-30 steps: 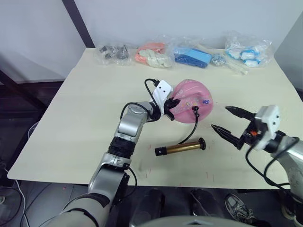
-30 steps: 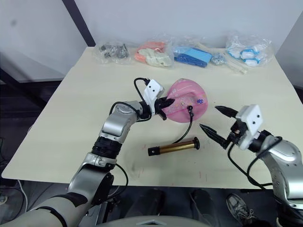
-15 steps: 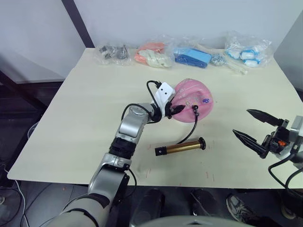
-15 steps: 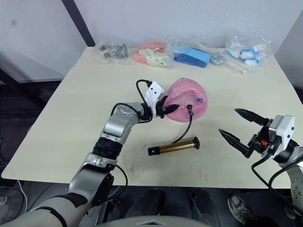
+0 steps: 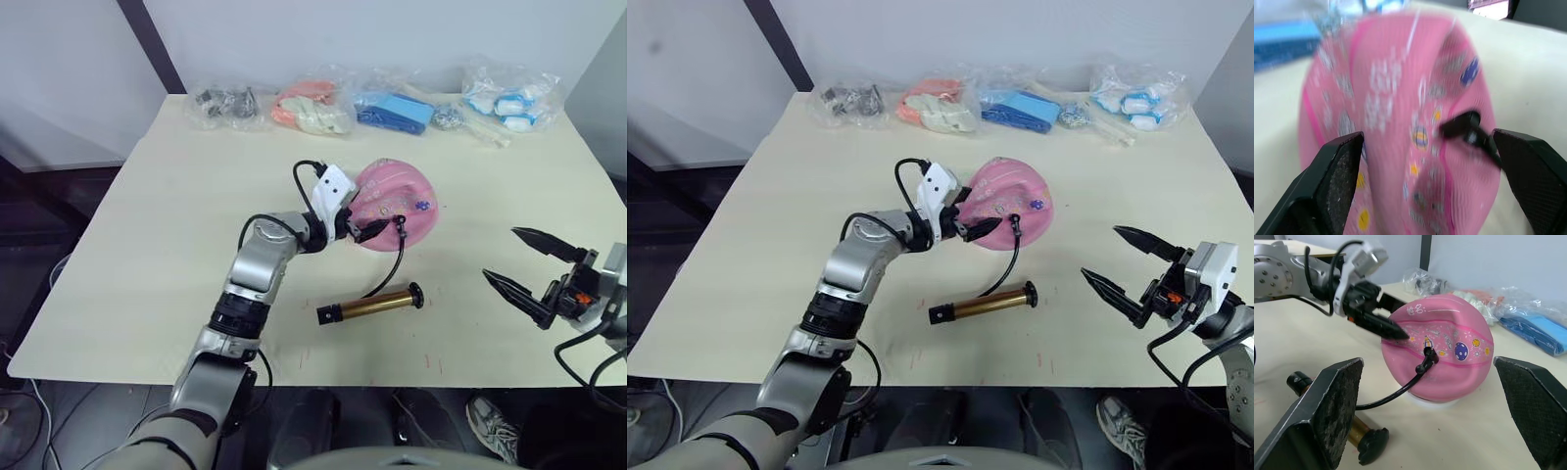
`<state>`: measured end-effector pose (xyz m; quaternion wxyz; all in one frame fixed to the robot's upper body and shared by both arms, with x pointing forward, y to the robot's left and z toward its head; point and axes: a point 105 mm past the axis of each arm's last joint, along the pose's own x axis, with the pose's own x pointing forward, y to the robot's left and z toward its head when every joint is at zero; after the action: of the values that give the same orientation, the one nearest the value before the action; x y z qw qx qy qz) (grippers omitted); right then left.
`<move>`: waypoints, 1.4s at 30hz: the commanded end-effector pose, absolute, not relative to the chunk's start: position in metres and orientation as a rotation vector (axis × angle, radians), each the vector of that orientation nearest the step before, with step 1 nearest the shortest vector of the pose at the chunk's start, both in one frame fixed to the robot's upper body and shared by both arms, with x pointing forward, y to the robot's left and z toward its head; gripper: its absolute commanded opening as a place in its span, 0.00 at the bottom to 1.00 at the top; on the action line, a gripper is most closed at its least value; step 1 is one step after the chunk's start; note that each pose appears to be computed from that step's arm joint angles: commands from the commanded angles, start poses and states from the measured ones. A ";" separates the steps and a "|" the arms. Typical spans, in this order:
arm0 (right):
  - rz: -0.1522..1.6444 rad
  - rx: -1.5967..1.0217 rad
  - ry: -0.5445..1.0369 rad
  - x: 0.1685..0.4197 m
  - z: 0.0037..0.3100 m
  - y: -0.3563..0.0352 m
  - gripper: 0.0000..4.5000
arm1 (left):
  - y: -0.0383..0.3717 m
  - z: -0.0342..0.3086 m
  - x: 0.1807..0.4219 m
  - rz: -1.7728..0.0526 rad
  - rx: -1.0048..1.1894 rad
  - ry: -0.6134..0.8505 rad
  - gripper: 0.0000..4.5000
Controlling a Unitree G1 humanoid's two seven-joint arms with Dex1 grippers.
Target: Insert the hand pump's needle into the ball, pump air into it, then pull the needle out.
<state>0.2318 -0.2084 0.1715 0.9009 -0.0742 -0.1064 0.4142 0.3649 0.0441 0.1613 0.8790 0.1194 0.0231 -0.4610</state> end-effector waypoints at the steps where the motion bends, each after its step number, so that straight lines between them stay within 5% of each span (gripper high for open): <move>1: 0.881 -0.159 -0.264 0.225 0.178 -0.208 1.00 | 0.048 0.190 0.353 -1.005 0.245 -0.075 0.99; 7: 0.925 -0.168 -0.240 0.217 0.172 -0.212 1.00 | 0.058 0.191 0.328 -1.131 0.327 -0.071 0.99; 17: 1.042 -0.183 -0.110 0.202 0.156 -0.226 1.00 | 0.081 0.153 0.286 -1.333 0.447 0.159 0.99; 42: 1.103 -0.217 -0.100 0.195 0.165 -0.238 1.00 | 0.044 0.078 0.283 -1.315 0.673 0.456 0.99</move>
<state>0.1973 -0.2373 0.1534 0.8468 -0.0832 -0.0217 0.5250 0.2819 0.0475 0.0749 0.7198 0.2884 0.2199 -0.5919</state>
